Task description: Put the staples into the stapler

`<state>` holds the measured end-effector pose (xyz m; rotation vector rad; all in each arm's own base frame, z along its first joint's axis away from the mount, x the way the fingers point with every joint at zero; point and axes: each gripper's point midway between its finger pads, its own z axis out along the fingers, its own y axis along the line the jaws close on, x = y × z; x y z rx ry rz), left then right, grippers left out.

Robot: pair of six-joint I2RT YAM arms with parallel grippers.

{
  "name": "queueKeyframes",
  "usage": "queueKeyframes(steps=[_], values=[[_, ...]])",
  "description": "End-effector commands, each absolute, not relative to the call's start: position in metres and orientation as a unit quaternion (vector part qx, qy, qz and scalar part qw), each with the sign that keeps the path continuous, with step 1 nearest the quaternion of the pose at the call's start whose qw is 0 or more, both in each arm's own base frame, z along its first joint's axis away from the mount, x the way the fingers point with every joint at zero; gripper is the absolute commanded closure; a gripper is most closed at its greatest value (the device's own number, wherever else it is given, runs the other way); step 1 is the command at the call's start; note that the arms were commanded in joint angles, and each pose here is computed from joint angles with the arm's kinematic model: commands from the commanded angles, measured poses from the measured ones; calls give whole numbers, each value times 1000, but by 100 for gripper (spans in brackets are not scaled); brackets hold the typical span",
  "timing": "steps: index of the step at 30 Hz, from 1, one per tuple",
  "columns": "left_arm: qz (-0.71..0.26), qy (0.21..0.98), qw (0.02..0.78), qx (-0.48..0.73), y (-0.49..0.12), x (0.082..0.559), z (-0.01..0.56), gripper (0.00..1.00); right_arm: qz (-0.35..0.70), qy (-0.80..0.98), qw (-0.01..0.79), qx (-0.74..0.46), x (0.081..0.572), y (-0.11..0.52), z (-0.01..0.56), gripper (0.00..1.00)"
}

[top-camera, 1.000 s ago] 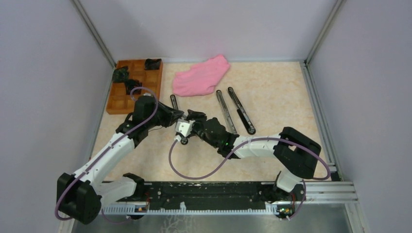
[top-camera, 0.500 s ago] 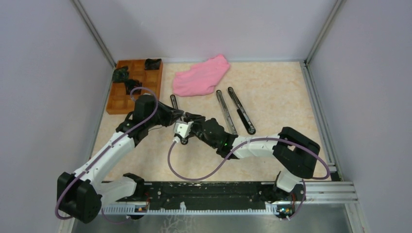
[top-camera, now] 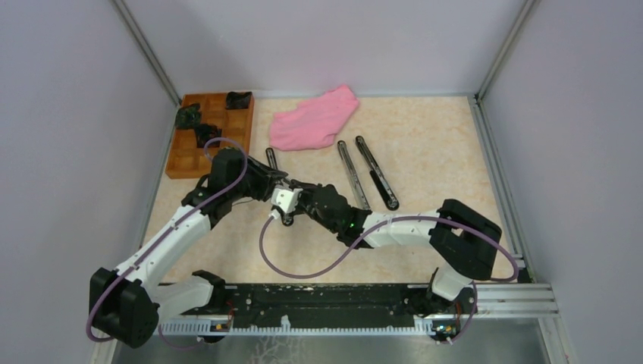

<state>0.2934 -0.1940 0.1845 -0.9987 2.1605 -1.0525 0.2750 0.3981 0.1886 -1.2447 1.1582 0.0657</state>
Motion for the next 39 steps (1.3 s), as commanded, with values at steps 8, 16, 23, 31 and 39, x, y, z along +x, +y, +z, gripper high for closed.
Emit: queueKeyframes(steps=[8, 16, 23, 31, 39], values=[[-365, 803, 337, -330, -178, 297, 204, 29, 113, 639, 619, -442, 273, 358, 211, 99], [-320, 819, 397, -264, -160, 292, 206, 10, 169, 734, 547, -365, 276, 310, 204, 98], [-272, 838, 433, -188, -146, 286, 206, 3, 195, 797, 490, -295, 279, 270, 196, 99], [-209, 852, 470, -102, -129, 280, 213, 1, 181, 848, 448, -217, 286, 229, 183, 99], [-157, 847, 508, -22, -118, 285, 233, 1, 165, 884, 409, -157, 292, 208, 162, 98]])
